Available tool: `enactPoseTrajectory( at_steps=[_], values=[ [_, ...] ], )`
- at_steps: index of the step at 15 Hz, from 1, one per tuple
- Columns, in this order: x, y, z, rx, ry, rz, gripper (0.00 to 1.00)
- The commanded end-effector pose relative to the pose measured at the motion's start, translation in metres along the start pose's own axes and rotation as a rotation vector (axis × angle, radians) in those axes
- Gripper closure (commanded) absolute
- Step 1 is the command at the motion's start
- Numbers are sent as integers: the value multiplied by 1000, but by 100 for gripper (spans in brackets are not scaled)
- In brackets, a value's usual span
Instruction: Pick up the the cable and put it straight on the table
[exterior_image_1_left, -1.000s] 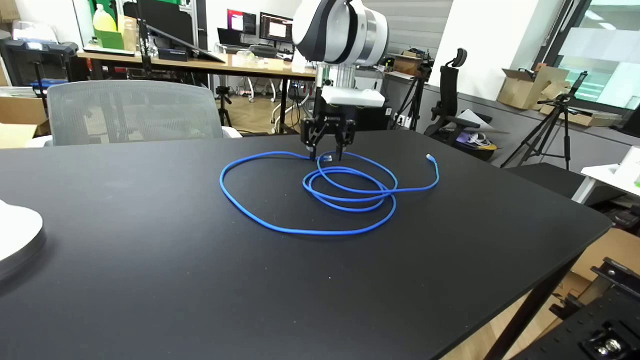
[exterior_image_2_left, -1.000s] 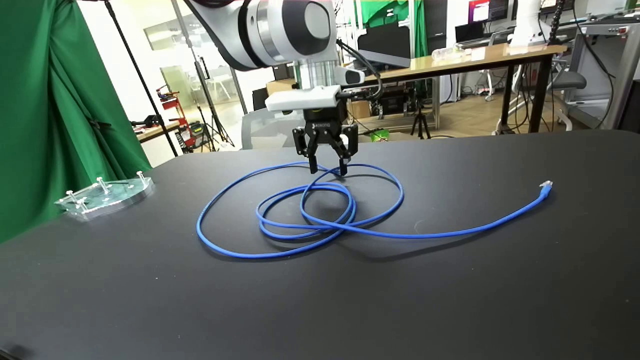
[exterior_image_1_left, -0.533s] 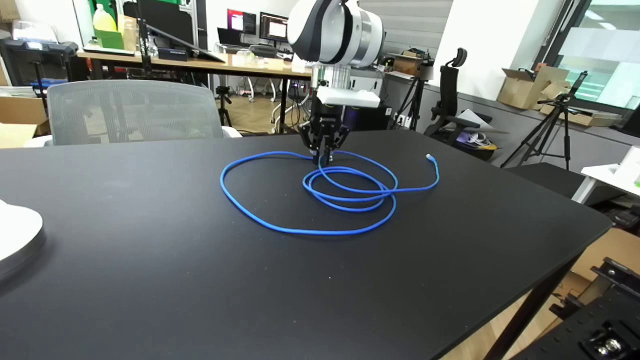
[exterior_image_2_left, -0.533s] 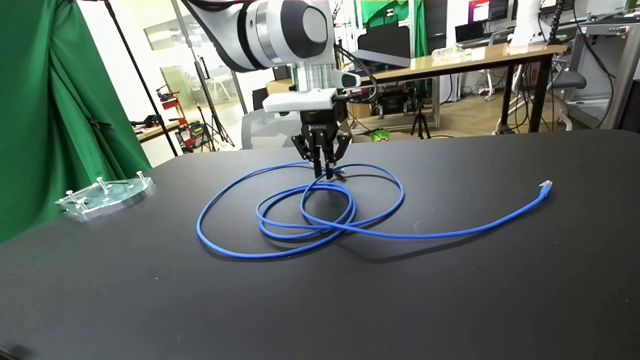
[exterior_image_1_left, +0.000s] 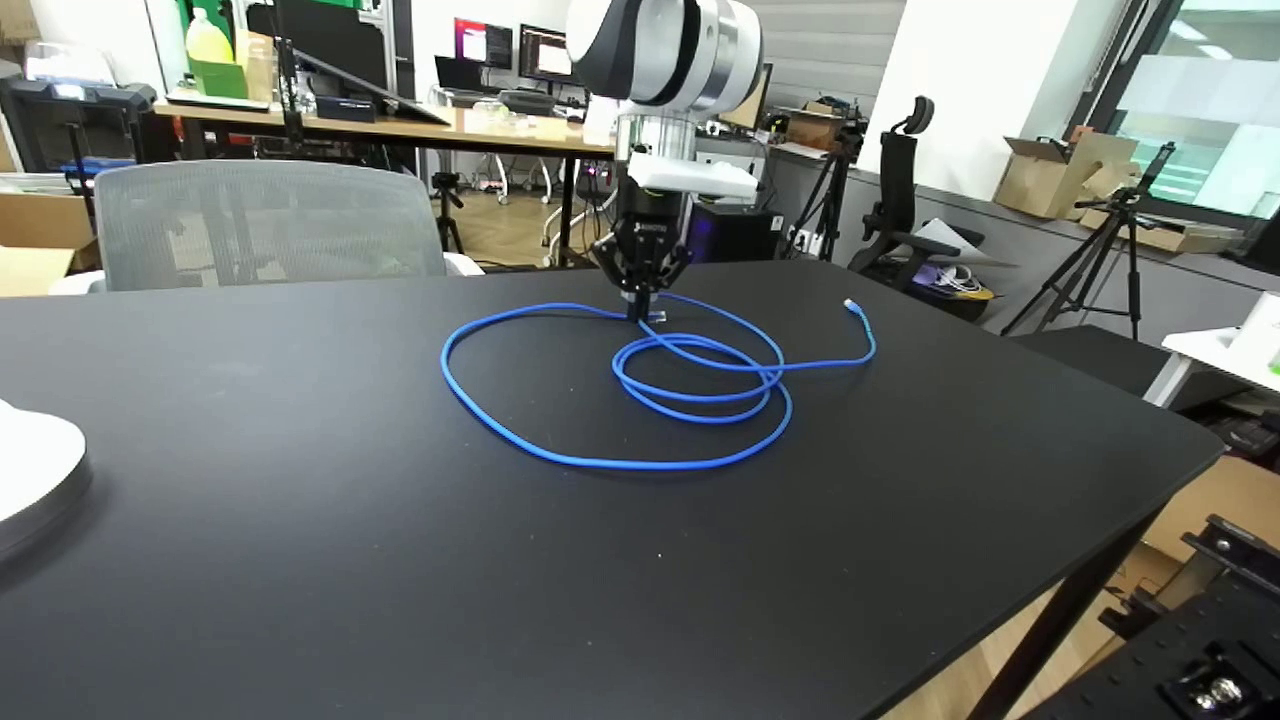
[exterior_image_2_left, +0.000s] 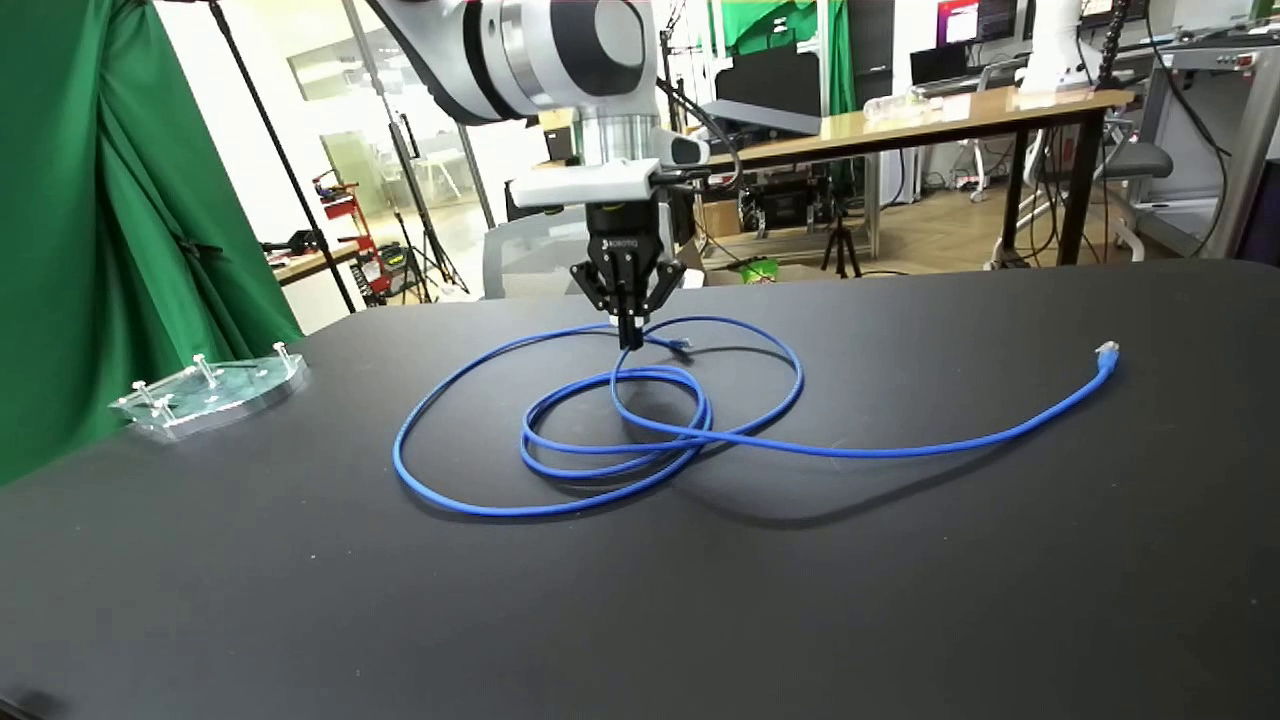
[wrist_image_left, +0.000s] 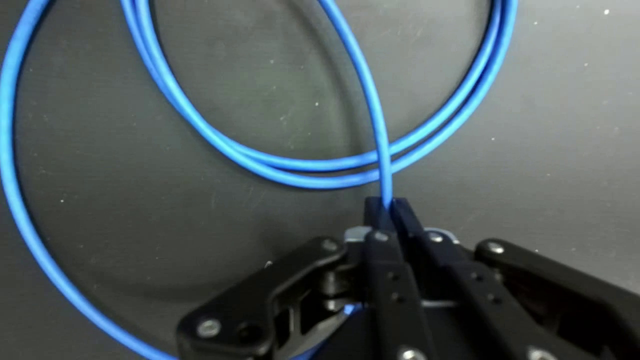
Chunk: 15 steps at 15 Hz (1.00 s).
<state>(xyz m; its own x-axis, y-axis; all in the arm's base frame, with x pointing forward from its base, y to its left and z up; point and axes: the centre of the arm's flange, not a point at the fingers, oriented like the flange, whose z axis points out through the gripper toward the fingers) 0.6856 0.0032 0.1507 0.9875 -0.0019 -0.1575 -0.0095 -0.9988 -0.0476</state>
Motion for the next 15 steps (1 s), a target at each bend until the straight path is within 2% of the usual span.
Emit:
enactPoseTrajectory(
  at_steps=[1,7,15],
  values=[
    [-17,1,-39,12,-8,-1,98],
    [-41,25,-89,-22,23,13,98],
    [-76,108,-126,-35,65,185,98]
  ],
)
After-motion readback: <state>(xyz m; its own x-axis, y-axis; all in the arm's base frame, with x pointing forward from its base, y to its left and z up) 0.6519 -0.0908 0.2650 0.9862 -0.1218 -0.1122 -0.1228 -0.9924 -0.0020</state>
